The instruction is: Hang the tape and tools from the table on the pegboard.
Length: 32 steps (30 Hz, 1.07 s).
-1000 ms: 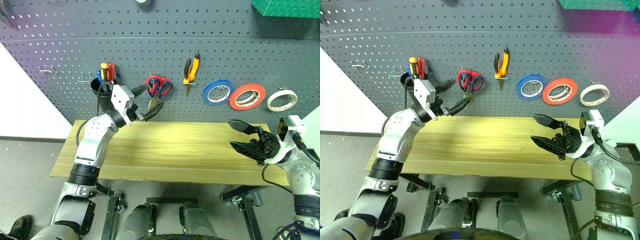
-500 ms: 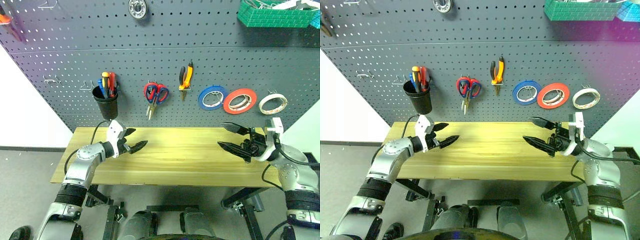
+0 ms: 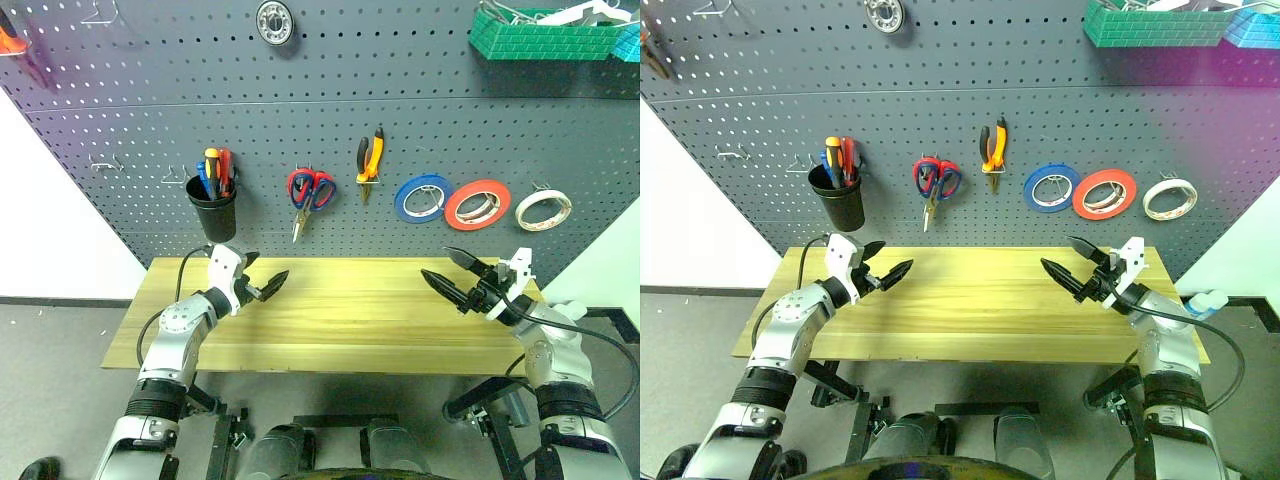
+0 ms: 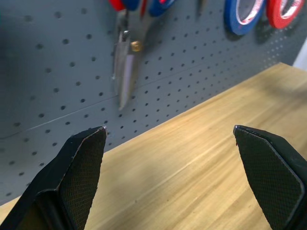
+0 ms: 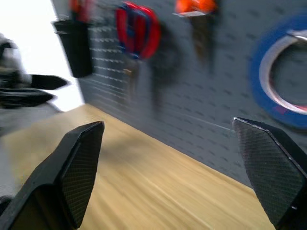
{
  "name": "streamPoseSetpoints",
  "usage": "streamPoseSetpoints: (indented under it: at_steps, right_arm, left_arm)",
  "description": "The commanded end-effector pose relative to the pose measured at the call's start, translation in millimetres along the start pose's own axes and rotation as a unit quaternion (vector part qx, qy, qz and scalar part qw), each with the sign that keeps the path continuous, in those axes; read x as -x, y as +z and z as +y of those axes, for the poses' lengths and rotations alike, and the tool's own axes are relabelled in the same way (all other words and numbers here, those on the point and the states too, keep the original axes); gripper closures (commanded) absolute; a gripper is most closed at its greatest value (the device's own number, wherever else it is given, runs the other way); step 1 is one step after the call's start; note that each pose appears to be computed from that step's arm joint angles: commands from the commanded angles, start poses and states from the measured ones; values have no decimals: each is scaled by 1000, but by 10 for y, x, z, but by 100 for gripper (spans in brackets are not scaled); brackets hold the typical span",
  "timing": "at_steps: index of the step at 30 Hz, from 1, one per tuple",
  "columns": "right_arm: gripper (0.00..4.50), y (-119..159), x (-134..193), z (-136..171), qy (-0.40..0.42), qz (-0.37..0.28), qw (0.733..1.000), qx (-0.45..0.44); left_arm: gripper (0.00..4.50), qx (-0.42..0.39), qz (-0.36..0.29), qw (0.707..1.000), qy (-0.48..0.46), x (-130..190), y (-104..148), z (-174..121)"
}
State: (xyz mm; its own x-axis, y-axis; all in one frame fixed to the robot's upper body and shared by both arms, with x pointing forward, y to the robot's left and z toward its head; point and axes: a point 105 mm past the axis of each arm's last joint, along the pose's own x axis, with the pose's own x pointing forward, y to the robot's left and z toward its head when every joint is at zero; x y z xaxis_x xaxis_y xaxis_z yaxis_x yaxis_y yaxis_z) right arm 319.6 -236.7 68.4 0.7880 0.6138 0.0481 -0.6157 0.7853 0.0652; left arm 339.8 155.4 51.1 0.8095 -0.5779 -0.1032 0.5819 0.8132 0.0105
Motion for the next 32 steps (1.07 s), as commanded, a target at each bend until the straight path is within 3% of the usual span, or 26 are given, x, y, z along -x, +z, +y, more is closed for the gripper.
streamPoseSetpoints:
  at_steps: [1,15,32]
  right_arm:
    - [0,19,-62,19,-24,-18,999,20]
    - [0,-274,97,-212,-199,-2,980,2]
    - [0,-254,21,-144,-231,-20,973,-2]
  left_arm:
    - [5,-19,-26,999,22,-8,116,65]
    - [5,-26,-53,989,139,84,108,267]
    - [5,-33,-56,983,172,89,125,321]
